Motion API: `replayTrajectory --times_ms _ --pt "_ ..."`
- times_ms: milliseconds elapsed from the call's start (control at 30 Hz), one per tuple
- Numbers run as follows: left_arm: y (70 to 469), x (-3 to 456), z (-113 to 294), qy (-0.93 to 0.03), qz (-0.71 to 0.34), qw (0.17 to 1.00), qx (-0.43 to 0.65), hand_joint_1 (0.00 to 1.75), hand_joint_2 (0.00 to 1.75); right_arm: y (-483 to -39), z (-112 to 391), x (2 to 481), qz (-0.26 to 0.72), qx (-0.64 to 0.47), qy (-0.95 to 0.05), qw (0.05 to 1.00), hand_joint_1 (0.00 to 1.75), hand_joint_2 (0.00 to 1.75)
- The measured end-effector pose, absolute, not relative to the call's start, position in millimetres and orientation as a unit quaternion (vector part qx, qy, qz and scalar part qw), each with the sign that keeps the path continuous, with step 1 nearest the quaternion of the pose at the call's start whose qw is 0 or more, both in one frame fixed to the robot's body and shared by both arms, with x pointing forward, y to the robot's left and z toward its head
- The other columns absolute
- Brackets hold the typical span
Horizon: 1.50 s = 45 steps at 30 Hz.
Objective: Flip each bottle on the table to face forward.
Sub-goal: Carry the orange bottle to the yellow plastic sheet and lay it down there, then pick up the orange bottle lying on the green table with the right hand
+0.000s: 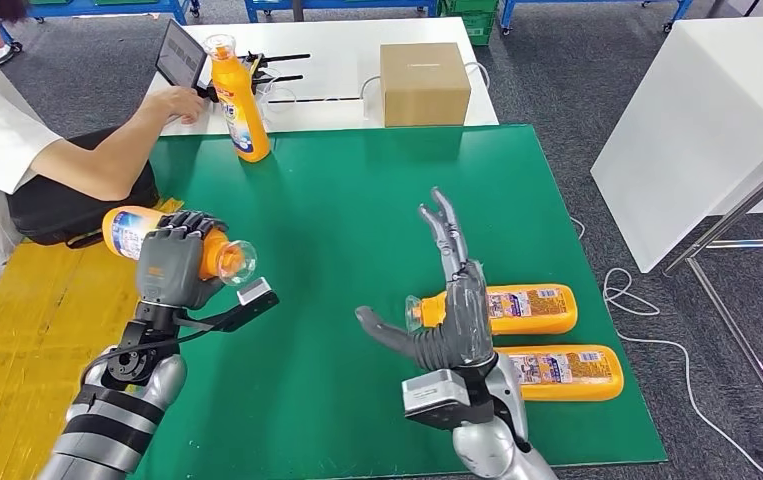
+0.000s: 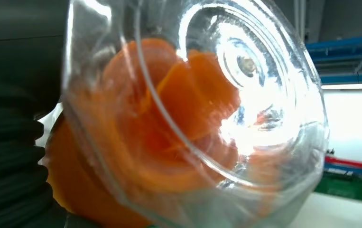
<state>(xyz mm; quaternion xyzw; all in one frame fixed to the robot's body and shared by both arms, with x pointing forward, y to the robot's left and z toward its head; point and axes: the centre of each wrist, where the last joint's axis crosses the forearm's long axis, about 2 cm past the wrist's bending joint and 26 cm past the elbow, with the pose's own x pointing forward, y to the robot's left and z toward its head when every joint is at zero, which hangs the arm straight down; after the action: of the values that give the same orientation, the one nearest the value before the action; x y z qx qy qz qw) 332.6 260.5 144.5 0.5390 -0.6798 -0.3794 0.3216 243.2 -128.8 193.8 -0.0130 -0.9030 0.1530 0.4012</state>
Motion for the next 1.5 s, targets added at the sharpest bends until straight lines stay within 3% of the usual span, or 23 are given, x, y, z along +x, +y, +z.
replayTrajectory --times_ms 167,433,500,567,633,833,1000,1500 --pt "289.3 339.2 116.1 -0.623 -0.426 0.337 0.562 1.75 1.75 -158.8 190.1 246.3 0.173 0.041 -0.89 0.419 0.0 1.75" --pt "311.6 344.3 98.0 -0.586 -0.455 0.358 0.566 1.75 1.75 -180.5 189.9 247.4 0.182 0.034 -0.891 0.414 0.0 1.75" --pt "312.8 344.8 96.3 -0.583 -0.458 0.361 0.565 1.75 1.75 -181.8 190.0 247.2 0.184 0.033 -0.891 0.413 0.0 0.87" --pt "313.8 345.2 94.9 -0.576 -0.46 0.366 0.568 1.75 1.75 -183.1 189.8 246.7 0.185 0.03 -0.891 0.412 0.0 0.87" --pt "317.2 346.3 92.7 -0.554 -0.461 0.38 0.58 1.75 1.75 -186.8 188.8 245.2 0.186 0.018 -0.892 0.411 0.0 1.75" --pt "360.6 352.1 79.2 -0.431 -0.419 0.438 0.669 1.75 1.75 -215.7 182.0 236.3 0.172 -0.041 -0.895 0.409 0.0 1.75" --pt "389.1 350.3 71.1 -0.379 -0.418 0.464 0.683 1.75 1.75 -232.1 177.8 229.4 0.162 -0.075 -0.893 0.413 0.0 1.75" --pt "403.2 356.6 68.9 -0.303 -0.433 0.518 0.672 1.75 1.75 -241.1 177.8 227.1 0.158 -0.095 -0.891 0.415 0.0 1.75"
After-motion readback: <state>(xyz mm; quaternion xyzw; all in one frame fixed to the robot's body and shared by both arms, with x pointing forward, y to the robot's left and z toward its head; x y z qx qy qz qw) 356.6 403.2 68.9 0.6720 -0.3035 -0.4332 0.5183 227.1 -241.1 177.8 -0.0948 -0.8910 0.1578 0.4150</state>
